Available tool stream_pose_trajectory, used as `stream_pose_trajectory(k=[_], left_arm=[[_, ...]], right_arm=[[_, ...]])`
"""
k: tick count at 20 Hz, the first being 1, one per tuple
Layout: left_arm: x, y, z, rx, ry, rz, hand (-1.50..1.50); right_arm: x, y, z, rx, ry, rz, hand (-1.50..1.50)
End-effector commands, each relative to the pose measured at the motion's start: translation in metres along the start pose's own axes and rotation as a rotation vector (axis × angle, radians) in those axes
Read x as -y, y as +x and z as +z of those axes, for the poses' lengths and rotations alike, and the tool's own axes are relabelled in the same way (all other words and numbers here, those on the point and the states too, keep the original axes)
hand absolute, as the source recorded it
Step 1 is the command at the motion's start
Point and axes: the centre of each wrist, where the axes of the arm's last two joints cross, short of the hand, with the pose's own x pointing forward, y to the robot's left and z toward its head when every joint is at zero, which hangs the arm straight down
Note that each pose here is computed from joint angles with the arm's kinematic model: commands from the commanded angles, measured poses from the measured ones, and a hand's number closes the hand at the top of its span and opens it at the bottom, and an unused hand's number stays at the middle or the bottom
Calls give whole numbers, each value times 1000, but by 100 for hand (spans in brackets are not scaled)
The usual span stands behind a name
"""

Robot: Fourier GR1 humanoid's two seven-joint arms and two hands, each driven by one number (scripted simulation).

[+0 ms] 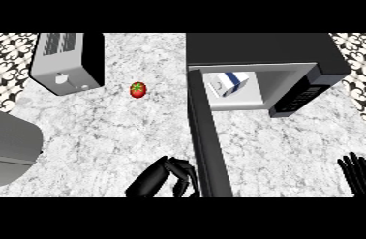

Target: Pick up the milk, place it into the microwave and close the microwave

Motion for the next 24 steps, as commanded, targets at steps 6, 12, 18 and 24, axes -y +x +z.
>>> stream_pose_trajectory(k=[6,12,18,24], left_arm=[[55,-4,-38,28,-68,-5,150],[84,-7,-44,-54,-132,27,150],[96,5,-57,-63,-88,-21,150],[90,21,-77,-15,-16,-54,150]], right_arm=[[35,48,21,142,107,-95,-150],[5,64,-4,215,203,-192,-150],[-10,93,-19,215,327,-217,-150],[-9,127,-41,249,411,-197,-150]])
